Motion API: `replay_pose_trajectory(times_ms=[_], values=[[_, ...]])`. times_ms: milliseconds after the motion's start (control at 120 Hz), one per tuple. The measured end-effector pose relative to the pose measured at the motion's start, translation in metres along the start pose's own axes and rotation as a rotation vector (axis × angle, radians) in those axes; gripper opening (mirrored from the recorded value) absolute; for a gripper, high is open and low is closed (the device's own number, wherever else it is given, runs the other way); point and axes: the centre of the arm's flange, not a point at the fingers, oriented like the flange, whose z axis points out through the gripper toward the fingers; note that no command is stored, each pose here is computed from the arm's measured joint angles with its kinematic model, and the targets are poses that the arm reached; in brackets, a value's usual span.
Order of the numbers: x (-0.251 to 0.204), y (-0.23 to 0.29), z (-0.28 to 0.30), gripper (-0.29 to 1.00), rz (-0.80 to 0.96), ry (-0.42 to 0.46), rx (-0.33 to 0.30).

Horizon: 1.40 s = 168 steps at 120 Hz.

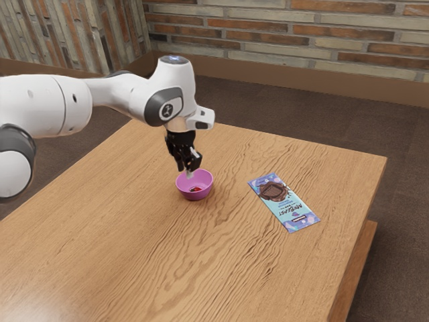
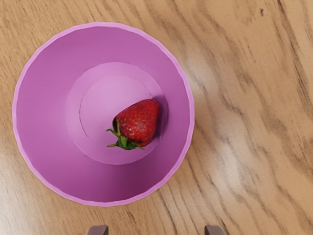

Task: Take strawberry from the bowl

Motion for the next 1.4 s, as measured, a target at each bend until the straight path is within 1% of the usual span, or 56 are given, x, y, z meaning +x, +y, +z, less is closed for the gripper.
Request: replay_pose_trajectory(times_ms=[83,200,300,433,650,867,950,1133,1275,1400], values=[[-0.005,-0.008,0.013,0.19,0.015,0.002,0.005],[-0.001,-0.007,0.015,0.17,0.084,0.037,0.027],[0.002,-0.007,0.023,0.2,0.149,0.049,0.042],[0.005,-0.011,0.041,0.23,0.211,0.055,0.047],[0.01,-0.011,0.057,0.24,0.292,0.073,0.049],[0.014,-0.012,0.06,0.23,0.347,0.093,0.054],[0.014,-0.016,0.063,0.23,0.353,0.102,0.049],[0.013,-0.025,0.06,0.21,0.331,0.145,-0.006],[0.012,-0.029,0.07,0.21,0.336,0.146,-0.03],[0.012,-0.029,0.074,0.2,0.35,0.149,-0.036]])
